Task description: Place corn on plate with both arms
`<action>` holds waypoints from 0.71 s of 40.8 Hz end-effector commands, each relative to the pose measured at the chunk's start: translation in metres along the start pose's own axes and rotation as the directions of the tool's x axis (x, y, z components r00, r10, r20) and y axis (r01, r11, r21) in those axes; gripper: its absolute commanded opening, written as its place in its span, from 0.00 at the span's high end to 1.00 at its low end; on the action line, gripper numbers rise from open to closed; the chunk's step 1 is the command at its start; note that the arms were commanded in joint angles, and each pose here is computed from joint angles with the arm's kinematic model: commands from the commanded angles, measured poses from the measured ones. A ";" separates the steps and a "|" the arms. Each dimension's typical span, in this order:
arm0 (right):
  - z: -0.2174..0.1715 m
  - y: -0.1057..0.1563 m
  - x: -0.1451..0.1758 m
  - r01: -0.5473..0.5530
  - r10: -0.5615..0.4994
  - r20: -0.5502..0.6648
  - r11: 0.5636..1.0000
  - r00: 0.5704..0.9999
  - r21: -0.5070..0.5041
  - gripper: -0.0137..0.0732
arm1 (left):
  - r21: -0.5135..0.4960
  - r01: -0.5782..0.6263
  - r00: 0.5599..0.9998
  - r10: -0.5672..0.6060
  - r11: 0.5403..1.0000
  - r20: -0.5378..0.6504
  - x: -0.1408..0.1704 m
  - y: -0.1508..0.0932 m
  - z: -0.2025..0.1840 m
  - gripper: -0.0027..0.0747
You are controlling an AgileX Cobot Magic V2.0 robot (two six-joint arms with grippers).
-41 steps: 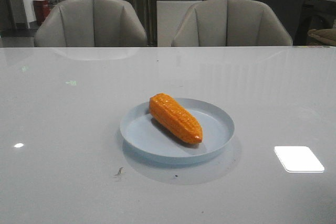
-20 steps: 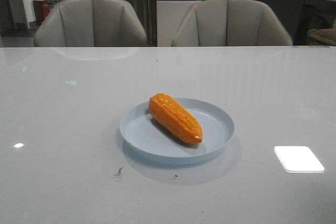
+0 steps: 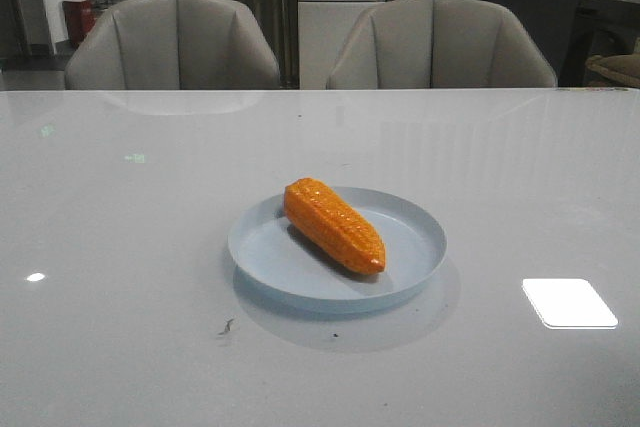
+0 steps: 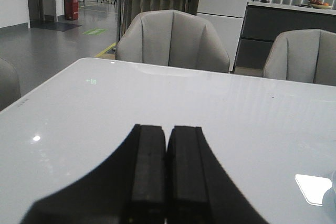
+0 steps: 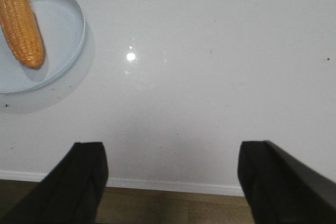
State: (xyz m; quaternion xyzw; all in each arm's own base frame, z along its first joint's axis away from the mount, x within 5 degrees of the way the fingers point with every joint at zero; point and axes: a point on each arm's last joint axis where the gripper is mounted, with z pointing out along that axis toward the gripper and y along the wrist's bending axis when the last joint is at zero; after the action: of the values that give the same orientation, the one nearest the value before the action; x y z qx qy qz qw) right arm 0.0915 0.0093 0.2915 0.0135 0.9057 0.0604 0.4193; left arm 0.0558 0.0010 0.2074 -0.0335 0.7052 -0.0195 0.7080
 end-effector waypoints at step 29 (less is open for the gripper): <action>-0.006 0.000 -0.013 0.004 -0.004 0.096 1.000 0.995 0.007 0.13 | 0.003 -0.044 0.994 0.043 0.999 0.098 0.005 0.001 0.000 0.85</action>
State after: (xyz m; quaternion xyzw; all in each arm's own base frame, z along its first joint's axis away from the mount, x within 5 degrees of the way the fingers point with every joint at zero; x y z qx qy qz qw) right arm 0.0915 0.0092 0.2915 0.0133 0.9058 0.0596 0.4194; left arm 0.0564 0.0008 0.2070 -0.0133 0.6931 -0.0009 0.7207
